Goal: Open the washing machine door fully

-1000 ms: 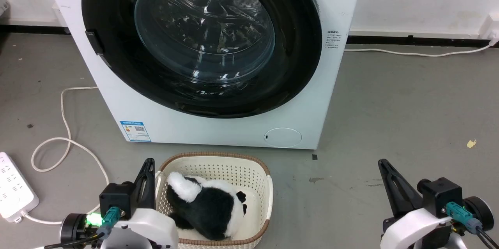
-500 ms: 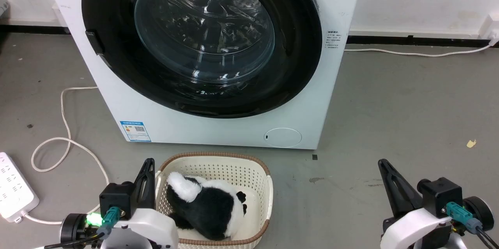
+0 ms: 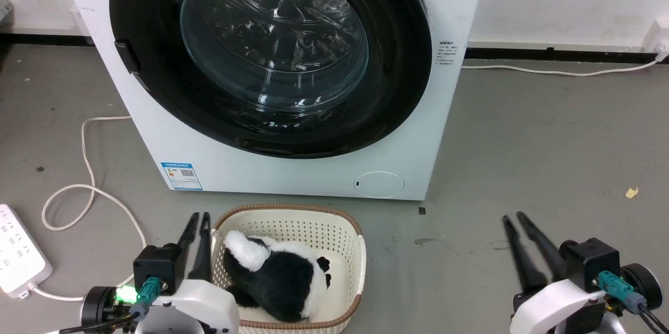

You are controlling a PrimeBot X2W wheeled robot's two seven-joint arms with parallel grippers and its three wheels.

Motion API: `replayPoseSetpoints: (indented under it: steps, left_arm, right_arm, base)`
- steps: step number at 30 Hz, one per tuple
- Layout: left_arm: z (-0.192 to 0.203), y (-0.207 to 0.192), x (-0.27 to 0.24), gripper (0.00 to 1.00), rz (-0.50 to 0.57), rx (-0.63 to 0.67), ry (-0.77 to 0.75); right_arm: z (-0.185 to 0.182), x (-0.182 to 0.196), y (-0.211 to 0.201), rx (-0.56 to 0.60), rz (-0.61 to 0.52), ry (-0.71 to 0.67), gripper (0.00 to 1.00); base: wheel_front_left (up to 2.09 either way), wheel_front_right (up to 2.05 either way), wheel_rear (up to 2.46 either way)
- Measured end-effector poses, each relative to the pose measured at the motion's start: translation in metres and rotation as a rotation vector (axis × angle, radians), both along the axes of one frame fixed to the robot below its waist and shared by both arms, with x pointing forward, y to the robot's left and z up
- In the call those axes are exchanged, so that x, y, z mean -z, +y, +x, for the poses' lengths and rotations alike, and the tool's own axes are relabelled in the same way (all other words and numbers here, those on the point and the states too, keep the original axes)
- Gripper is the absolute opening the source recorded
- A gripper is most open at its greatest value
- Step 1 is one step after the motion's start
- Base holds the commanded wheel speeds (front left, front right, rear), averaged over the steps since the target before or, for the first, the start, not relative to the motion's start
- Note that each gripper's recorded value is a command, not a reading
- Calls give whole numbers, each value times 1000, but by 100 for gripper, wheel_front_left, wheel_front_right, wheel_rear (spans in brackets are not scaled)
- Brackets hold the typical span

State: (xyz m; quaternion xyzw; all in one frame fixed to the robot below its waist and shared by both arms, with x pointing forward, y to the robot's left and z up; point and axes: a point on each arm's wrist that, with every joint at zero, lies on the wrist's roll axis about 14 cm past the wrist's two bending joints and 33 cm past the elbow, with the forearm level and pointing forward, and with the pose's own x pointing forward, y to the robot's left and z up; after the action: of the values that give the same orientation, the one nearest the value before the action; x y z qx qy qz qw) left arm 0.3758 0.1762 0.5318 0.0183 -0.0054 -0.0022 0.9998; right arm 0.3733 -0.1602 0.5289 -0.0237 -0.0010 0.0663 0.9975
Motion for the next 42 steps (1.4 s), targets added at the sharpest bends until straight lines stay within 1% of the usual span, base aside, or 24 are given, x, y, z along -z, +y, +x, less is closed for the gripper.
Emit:
replayPoseSetpoints:
  steps: [13, 22, 36, 40, 41, 42]
  left_arm:
    - [1, -1, 1, 100, -2, 4, -2]
    - [5, -2, 8, 100, -12, 6, 5]
    - [14, 1, 18, 100, -26, -10, 15]
    - [19, 2, 20, 100, -33, -14, 12]
    - [19, 2, 20, 100, -33, -14, 12]
    - [20, 4, 24, 100, -38, -19, 19]
  right_arm:
    - [1, 0, -1, 2, 14, -5, 100]
    - [8, 8, 2, -14, 25, 4, 100]
    - [41, -4, 6, -56, 52, -46, 100]
    - [56, -10, 9, -68, 101, -63, 100]
    - [56, -10, 9, -68, 101, -63, 92]
    - [66, -16, 11, -78, 124, -80, 0]
  base:
    - [0, 0, 0]
    - [0, 0, 0]
    - [0, 0, 0]
    - [0, 0, 0]
    - [0, 0, 0]
    - [0, 0, 0]
